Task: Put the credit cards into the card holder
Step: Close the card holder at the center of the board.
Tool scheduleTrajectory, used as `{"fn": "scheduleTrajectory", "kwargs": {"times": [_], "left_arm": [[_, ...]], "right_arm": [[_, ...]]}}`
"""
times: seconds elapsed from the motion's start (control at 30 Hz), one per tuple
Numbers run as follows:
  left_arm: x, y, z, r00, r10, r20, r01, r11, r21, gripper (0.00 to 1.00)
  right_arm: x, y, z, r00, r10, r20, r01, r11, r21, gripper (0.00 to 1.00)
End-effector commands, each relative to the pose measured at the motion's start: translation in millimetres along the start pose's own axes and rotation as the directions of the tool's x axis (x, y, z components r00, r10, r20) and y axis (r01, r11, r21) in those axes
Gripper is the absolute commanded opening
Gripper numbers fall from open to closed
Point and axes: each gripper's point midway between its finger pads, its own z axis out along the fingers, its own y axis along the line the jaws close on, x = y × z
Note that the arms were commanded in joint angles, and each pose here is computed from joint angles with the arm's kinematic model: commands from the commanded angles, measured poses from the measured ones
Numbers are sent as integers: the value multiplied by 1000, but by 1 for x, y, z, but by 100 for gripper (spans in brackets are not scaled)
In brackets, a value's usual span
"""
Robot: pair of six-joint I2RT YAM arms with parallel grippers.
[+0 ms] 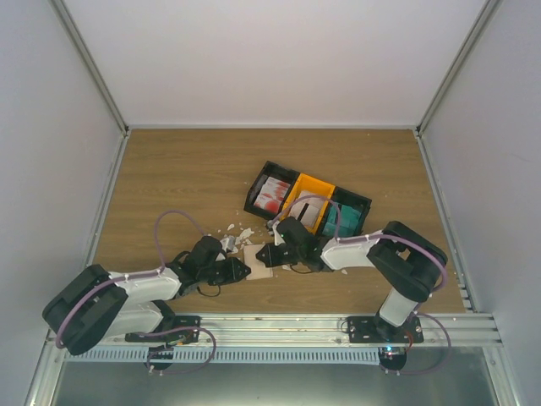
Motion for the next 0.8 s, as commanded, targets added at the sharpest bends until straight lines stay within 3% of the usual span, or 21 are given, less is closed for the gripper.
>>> {"fn": "scheduleTrajectory", "kwargs": {"times": [0.0,0.77], "left_arm": [[5,25,5,1000,-19,1,19,994,-105,19],[3,31,10,999,-36,-1,36,990,-135,15]], "right_arm": [[76,-33,8,978,52,-202,-36,996,85,1],[126,-71,7,962,-35,-270,71,990,125,1]]}}
